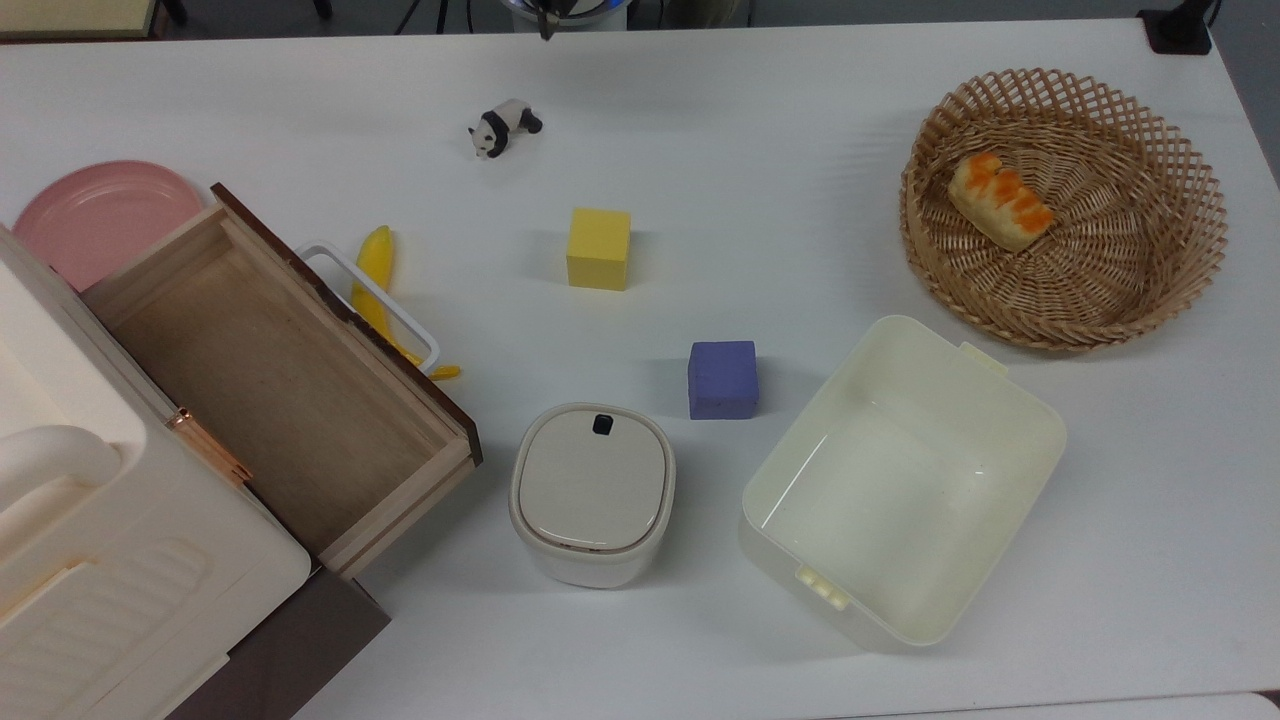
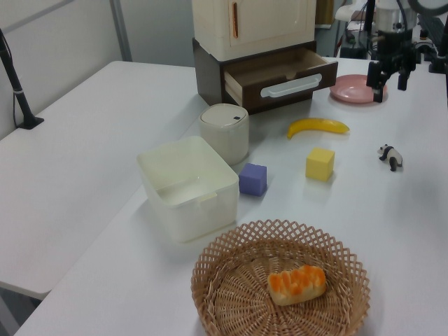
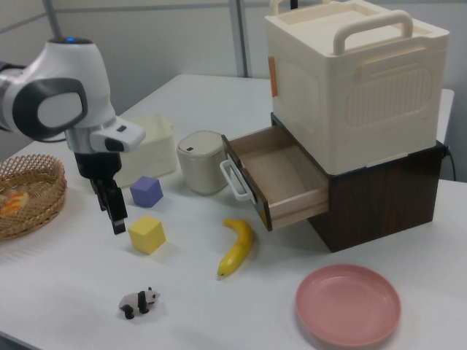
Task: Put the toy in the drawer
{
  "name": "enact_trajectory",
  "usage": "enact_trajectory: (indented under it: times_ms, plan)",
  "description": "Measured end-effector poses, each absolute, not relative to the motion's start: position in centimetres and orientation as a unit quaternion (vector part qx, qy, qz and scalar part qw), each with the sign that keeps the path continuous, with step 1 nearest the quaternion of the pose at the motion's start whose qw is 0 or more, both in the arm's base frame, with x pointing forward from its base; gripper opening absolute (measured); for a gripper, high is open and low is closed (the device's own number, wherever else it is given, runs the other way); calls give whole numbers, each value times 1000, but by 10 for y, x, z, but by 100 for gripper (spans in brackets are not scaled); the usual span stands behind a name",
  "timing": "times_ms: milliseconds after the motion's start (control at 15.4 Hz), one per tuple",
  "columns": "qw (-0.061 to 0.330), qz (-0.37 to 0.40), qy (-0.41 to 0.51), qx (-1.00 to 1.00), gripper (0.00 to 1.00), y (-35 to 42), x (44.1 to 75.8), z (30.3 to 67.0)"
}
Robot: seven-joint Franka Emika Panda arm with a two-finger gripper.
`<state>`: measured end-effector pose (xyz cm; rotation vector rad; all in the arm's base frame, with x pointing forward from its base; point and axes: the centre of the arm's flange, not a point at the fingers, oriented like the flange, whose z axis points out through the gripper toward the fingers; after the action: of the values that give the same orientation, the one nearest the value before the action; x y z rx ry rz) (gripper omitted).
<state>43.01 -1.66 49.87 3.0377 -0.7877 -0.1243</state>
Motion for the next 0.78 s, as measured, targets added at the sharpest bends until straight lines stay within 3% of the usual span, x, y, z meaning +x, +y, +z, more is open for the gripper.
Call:
enact_trajectory:
  times_ms: [778]
  plan:
    - [0,-27,-223,975,100,-39,405,397]
